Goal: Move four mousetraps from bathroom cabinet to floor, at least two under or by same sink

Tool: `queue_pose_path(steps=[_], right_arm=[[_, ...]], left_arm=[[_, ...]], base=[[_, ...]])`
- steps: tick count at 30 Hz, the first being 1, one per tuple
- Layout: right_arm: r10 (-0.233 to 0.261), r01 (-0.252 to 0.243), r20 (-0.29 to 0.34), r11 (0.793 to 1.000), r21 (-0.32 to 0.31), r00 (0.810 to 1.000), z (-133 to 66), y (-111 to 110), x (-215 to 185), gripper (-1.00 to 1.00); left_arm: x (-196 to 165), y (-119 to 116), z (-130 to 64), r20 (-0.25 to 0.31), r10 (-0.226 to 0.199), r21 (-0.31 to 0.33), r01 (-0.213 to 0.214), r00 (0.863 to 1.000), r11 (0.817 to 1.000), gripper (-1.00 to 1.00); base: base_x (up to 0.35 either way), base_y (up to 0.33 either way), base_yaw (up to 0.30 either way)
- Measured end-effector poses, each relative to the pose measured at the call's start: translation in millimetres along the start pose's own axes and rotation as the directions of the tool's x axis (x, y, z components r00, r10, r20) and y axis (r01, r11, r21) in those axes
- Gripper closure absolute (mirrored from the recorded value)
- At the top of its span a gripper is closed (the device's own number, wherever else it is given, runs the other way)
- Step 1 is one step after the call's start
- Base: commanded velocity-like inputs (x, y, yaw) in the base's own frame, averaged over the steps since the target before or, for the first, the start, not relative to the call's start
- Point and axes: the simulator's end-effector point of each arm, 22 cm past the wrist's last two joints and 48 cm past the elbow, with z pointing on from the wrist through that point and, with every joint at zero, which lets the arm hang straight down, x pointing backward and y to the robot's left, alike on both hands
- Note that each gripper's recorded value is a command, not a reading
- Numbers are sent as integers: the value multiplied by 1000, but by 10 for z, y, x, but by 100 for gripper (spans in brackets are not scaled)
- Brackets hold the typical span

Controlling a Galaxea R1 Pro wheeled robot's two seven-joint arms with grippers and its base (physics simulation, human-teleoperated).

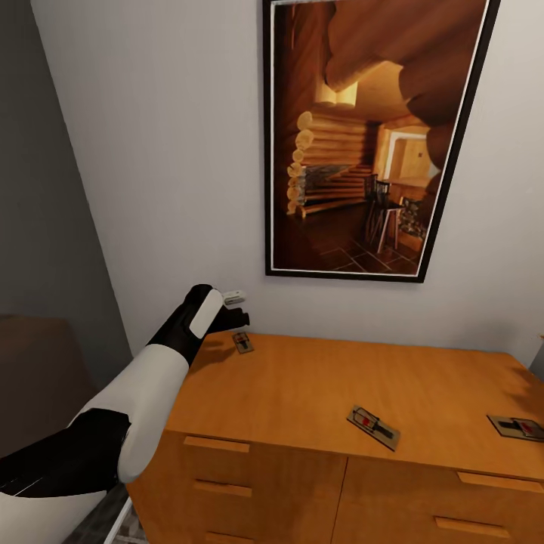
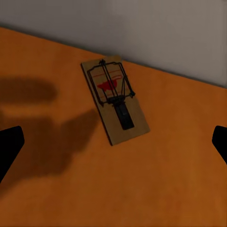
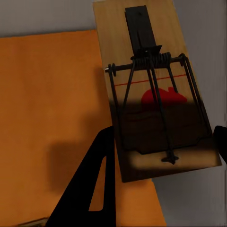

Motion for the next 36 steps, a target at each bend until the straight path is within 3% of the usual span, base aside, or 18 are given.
queue_pose_path(steps=[27, 36], right_arm=[[6, -6, -5, 1000, 4, 1000, 0, -44, 19, 100], [4, -4, -5, 1000, 4, 1000, 1, -37, 18, 100]], left_arm=[[19, -71, -1, -10, -22, 32, 22, 1000, 999, -100], [-9, 12, 21, 9, -31, -1, 31, 999, 1000, -100]], base=[[0, -62, 0], [0, -2, 0]])
